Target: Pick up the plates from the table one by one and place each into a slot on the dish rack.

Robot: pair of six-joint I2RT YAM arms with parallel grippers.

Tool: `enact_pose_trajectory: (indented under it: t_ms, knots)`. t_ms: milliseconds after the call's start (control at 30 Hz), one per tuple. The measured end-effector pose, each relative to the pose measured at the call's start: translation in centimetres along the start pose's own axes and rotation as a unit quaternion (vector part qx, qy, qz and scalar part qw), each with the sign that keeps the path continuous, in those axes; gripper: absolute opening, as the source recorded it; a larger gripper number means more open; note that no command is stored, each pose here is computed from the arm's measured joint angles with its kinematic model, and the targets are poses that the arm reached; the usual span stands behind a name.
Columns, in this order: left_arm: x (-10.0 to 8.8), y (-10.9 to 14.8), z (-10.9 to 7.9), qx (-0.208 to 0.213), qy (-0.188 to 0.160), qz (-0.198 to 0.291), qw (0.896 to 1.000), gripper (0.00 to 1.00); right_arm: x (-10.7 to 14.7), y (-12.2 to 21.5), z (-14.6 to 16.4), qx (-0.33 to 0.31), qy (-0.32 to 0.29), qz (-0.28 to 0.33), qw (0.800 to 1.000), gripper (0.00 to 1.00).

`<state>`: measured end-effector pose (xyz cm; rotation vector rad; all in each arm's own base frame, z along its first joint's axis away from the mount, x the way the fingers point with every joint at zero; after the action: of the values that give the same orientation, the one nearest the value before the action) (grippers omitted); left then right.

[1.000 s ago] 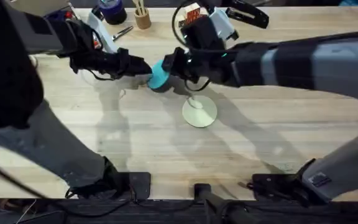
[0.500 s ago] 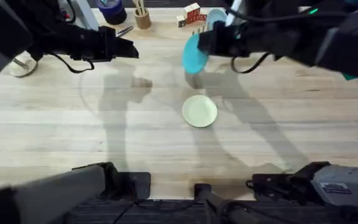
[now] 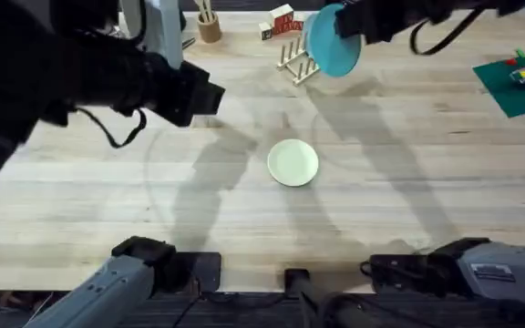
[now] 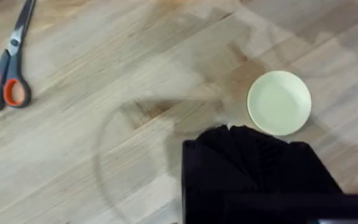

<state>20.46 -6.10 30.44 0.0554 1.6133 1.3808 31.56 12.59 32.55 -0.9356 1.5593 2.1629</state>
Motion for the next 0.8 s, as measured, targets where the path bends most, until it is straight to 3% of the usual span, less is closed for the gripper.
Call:
enact_pose_trajectory:
  t_ms: [100,300,367,800]
  knots:
    - [-0.1,0.8,-0.8,-0.010,-0.017,-0.008,1.000,0.065,-0.9,1.0,-0.1,0.006,0.039,-0.012,0.999,0.032]
    - [0.0,1.4,-0.8,-0.025,-0.020,-0.011,0.999,0.950,-2.7,2.3,0.0,0.027,0.101,-0.043,0.994,0.032]
    - [0.0,1.4,-0.8,-0.027,-0.021,-0.010,0.999,0.992,-3.4,2.3,0.1,0.030,0.113,-0.049,0.992,0.031]
    - [0.1,1.4,-0.7,-0.032,-0.021,-0.007,0.999,0.995,-8.4,-2.8,-1.9,0.055,0.118,-0.054,0.990,0.029]
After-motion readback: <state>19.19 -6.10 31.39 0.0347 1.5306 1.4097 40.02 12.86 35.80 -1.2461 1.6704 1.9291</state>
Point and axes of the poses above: each hand's point on the last joint's axis, 136 mm out from that joint toward the fingers, its own y axis back along the fingers, its own z axis along the line the jaws close on, x = y × z, the point moved 10 cm from there along y, back along the fingers, and after that the axes turned 15 degrees about -y, right-handed, at the moved point
